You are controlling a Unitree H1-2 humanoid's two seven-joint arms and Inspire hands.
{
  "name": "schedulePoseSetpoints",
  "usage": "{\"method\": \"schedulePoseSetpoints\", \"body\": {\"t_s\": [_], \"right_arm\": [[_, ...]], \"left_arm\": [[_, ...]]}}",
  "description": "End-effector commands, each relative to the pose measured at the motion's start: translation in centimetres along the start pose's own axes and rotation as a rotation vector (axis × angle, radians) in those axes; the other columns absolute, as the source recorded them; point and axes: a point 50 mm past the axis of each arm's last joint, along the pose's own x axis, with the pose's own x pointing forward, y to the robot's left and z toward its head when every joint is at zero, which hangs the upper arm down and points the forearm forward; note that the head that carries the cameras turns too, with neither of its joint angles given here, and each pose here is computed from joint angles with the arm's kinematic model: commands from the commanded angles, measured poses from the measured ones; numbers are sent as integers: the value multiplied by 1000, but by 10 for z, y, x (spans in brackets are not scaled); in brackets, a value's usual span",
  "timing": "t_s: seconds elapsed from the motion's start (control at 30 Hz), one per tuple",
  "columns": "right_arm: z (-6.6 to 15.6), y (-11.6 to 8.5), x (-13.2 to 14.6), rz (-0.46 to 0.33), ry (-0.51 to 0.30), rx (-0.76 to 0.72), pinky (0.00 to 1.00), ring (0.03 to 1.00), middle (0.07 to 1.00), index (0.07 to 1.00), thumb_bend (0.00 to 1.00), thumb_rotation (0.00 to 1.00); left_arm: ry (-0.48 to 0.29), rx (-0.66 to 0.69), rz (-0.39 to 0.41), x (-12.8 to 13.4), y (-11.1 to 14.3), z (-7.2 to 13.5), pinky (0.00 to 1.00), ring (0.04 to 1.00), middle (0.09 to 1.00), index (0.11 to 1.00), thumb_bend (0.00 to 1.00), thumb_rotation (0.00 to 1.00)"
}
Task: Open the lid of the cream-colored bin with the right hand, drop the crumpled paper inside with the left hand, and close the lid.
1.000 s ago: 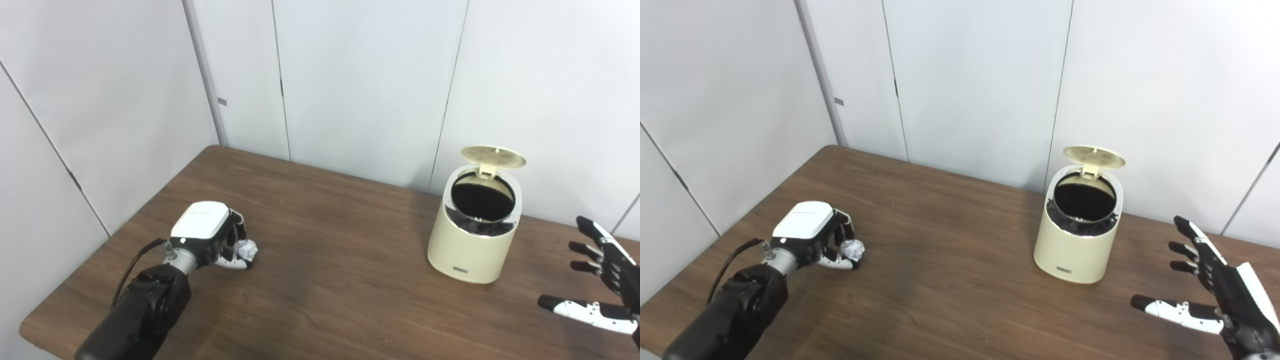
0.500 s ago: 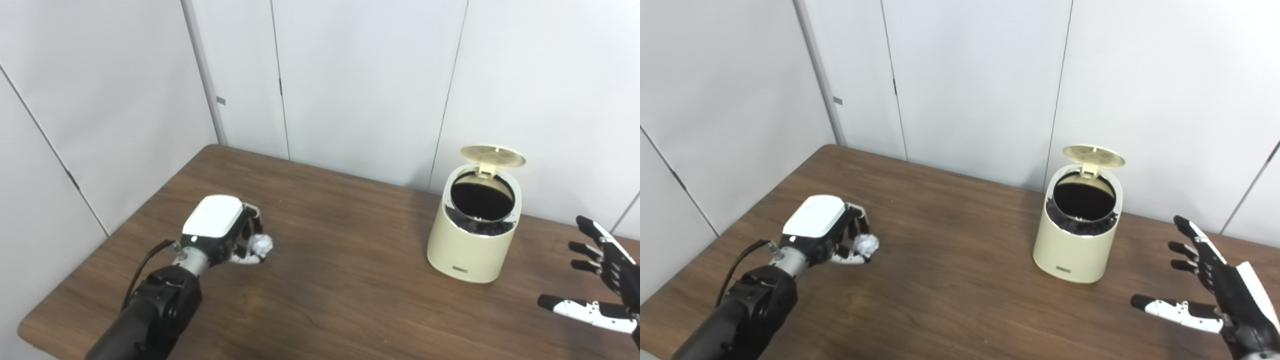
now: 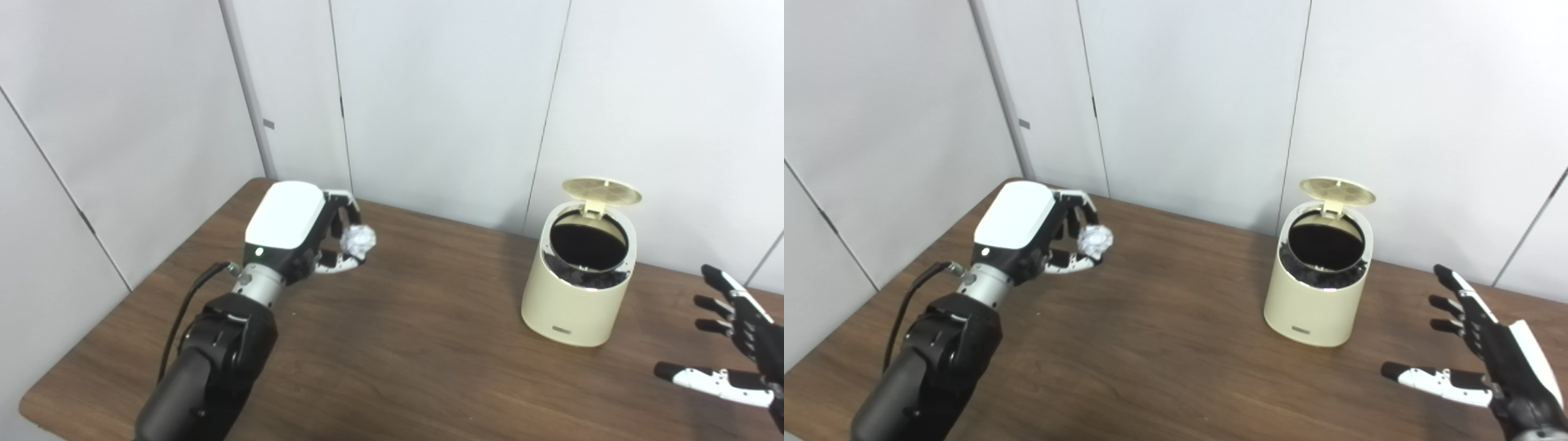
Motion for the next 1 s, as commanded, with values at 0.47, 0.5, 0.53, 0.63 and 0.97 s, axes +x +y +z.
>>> {"method": "schedulePoseSetpoints", "body": {"t_s": [0.47, 0.5, 0.53, 0.63, 0.97], "right_arm": [[2, 9, 20, -30, -128, -65, 803, 881, 939, 928, 824, 270], [1, 10, 21, -29, -132, -65, 810, 883, 942, 930, 824, 279], [0, 11, 21, -29, -135, -66, 812, 883, 943, 931, 825, 285], [0, 13, 22, -29, -133, -74, 793, 876, 944, 930, 829, 292], [-1, 20, 20, -36, -125, -72, 814, 889, 948, 925, 824, 277]], "left_arm": [[-216, -222, 181, 54, -2, 87, 222, 311, 413, 517, 518, 0], [-231, -230, 184, 57, -6, 91, 230, 319, 420, 519, 519, 0], [-244, -238, 186, 60, -9, 94, 241, 330, 426, 519, 519, 0], [-277, -259, 196, 67, -16, 104, 279, 358, 441, 517, 521, 0], [-341, -329, 198, 88, -35, 137, 328, 362, 430, 519, 519, 0]]}}
